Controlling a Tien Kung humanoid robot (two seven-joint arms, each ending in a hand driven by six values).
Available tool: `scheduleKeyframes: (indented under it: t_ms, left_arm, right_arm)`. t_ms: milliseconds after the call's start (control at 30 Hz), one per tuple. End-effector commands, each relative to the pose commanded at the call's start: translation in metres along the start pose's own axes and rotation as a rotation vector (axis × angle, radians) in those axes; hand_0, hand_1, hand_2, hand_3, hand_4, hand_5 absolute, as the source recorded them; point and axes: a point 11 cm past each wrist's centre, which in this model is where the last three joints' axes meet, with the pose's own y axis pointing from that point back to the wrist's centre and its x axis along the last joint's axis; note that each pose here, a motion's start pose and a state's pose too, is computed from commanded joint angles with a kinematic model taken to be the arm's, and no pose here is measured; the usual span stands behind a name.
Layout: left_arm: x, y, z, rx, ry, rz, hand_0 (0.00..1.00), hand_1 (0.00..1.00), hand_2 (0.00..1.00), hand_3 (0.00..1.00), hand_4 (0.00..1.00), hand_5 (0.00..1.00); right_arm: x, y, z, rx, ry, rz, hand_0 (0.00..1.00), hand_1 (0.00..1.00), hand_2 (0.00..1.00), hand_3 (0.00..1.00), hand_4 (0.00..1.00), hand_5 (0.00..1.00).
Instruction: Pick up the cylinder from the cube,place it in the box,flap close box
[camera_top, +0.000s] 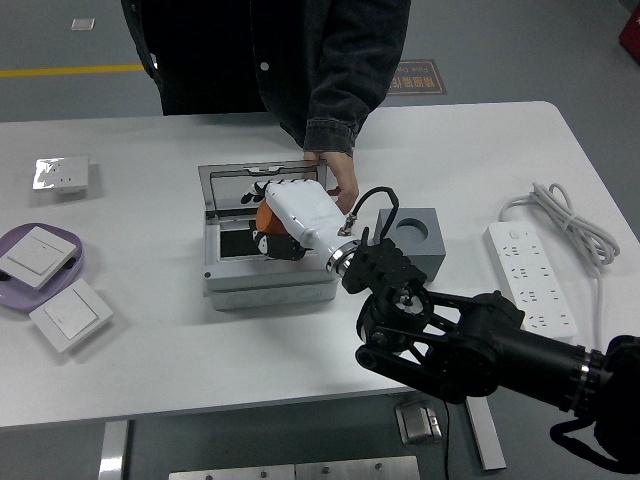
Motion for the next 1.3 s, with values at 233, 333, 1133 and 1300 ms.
scheduleKeyframes:
  t_ms: [233,333,1133,1300]
  left_arm:
    - [0.0,0.0,0.0,0.0,-0.001,-0.001,0.613,0.629,0.609,0.639,0.721,0.282]
    - [-0.001,0.0,0.0,-0.001,-0.001,-0.002,0.613,0.629,0.609,0.639,0.721,0.282]
    - [0.007,0.001,0.006,-0.008,-0.008,0.012,0.613,0.629,0.609,0.638,0.72,0.28]
    - [0.009,0.001,0.006,-0.006,-0.009,0.015,0.613,0.629,0.609,0.637,0.717,0.275]
  right_arm:
    - [-0.003,0.0,0.0,0.003,-0.002,-0.013,0.95,0.834,0.812,0.855,0.912,0.446]
    - [-0.003,0.002,0.002,0.002,-0.039,-0.014,0.95,0.834,0.812,0.855,0.912,0.446]
    - [0.068,-0.021,0.032,-0.014,-0.475,0.058,0.826,0.75,0.732,0.778,0.813,0.426]
    - [0.055,-0.029,0.056,-0.095,-0.405,0.028,0.821,0.744,0.729,0.776,0.854,0.45]
